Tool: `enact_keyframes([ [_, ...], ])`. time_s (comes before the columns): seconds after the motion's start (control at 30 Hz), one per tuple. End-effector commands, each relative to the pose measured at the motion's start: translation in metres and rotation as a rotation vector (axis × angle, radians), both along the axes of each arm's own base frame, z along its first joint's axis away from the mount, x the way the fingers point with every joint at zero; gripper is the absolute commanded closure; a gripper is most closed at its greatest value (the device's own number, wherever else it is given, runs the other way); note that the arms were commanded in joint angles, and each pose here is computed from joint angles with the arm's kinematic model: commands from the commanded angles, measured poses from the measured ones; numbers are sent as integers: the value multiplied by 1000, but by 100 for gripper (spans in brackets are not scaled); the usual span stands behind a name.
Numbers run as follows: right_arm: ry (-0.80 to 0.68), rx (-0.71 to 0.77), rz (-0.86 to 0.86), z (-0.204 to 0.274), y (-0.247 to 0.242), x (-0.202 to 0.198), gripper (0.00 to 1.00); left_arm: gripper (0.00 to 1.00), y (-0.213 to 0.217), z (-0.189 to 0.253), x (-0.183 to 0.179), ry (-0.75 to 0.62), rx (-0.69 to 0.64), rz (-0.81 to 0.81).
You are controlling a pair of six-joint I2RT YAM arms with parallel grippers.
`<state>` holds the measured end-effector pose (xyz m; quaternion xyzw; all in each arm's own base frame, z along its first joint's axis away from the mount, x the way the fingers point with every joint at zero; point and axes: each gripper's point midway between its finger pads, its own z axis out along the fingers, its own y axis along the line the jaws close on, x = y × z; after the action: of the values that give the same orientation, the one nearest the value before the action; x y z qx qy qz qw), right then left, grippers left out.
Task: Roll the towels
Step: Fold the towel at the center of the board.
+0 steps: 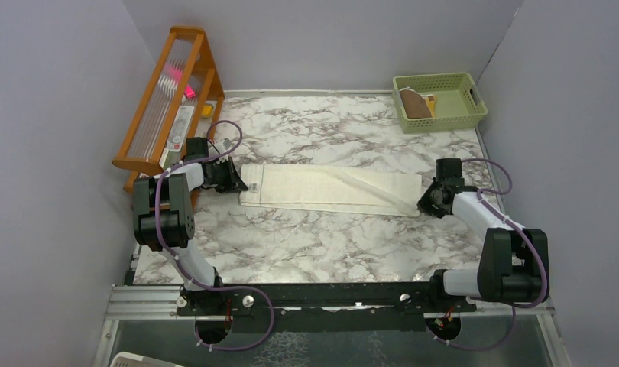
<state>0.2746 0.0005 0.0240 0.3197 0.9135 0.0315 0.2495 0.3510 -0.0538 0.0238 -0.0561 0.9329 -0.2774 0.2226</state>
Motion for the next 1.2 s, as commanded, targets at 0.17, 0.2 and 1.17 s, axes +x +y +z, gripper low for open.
enact_keyframes([
  [0.17, -24, -84, -90, 14, -42, 2, 99, 100, 11, -14, -6, 51, 69, 2],
  [0.2, -28, -79, -96, 14, -42, 2, 99, 100, 11, -14, -6, 50, 69, 0],
  [1.17, -275, -56, 40, 64, -27, 47, 49, 100, 5, 46, 9, -85, 28, 40],
])
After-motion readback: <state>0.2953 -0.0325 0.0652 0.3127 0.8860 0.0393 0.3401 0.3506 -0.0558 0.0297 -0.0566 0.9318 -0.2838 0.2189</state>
